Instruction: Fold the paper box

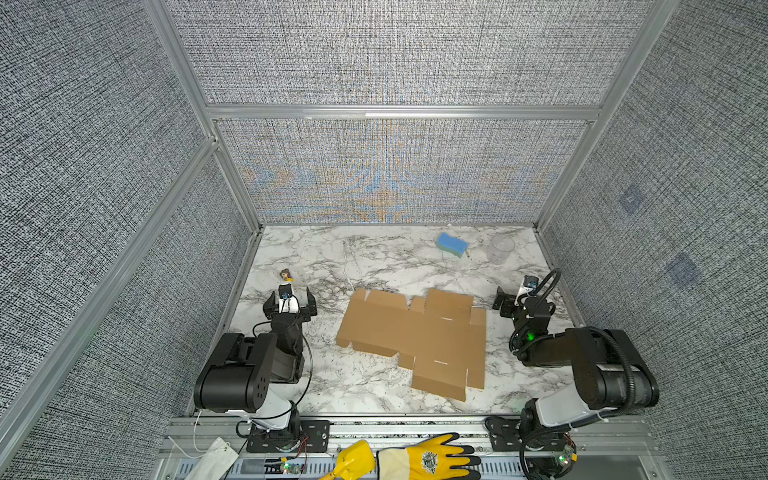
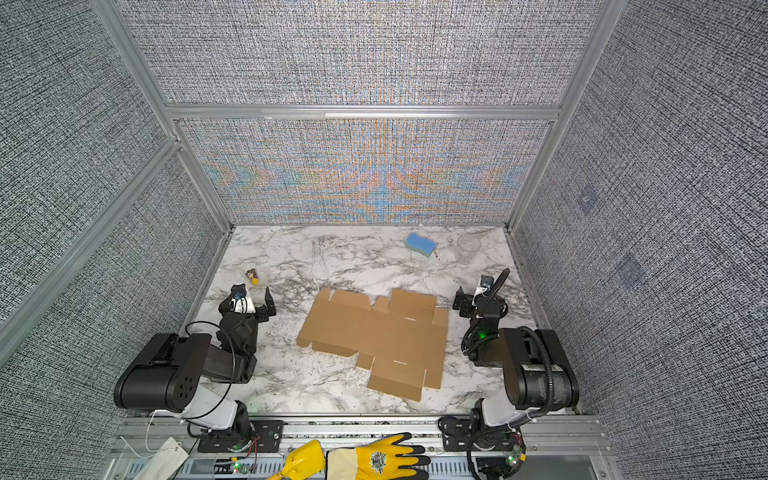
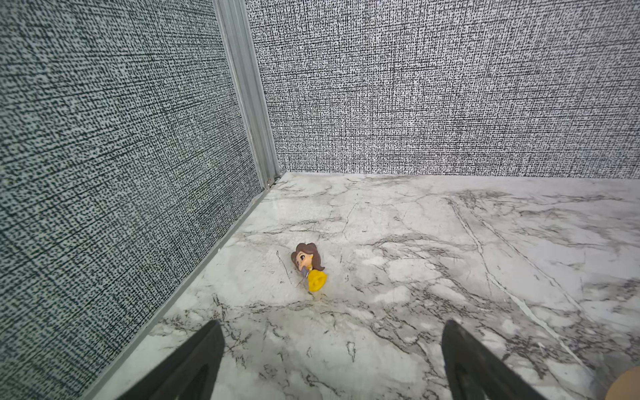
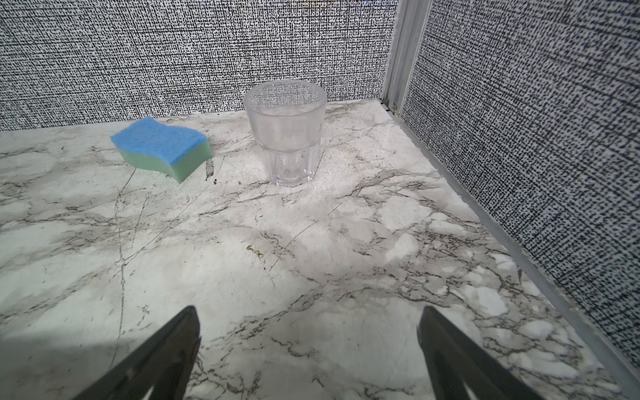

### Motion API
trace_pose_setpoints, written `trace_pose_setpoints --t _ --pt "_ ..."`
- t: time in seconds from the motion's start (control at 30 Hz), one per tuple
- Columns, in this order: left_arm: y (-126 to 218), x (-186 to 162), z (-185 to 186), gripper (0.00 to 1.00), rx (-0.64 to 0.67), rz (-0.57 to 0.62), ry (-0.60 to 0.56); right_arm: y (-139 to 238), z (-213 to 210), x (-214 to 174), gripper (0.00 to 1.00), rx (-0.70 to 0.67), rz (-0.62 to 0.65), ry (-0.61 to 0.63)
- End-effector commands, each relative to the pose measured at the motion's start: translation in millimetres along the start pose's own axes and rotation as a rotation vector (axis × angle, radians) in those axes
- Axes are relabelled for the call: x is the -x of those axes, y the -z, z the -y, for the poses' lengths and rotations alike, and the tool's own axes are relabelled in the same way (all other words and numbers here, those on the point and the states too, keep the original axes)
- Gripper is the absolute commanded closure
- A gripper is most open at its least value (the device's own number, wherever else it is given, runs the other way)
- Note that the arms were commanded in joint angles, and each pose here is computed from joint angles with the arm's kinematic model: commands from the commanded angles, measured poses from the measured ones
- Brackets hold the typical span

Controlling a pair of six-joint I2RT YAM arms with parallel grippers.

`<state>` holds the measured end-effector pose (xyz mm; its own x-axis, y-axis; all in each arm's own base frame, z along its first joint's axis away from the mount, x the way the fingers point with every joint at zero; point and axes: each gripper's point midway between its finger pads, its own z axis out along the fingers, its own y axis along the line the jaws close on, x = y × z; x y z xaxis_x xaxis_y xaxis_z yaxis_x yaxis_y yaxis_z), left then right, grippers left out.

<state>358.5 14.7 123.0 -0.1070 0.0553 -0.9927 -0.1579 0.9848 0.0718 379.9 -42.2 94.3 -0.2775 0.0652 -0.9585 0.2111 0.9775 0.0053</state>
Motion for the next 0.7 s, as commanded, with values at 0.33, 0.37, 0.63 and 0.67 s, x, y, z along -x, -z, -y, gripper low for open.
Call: trace_pose_setpoints --t 0.33,0.37,0.63,0.67 --pt "-3 27 -2 0.00 0.081 0.020 -0.033 27 9 28 0.01 -0.101 0.098 -0.003" --pt "-9 33 -1 0.01 0.099 -0.021 -0.044 28 10 31 0.00 -0.113 0.078 -0.009" --pt "-13 89 -12 0.01 0.192 -0.067 0.074 39 6 65 0.01 -0.155 0.082 -0.059" --pt "-14 95 -8 0.01 0.181 -0.080 0.082 40 4 71 0.01 -0.148 0.083 -0.067"
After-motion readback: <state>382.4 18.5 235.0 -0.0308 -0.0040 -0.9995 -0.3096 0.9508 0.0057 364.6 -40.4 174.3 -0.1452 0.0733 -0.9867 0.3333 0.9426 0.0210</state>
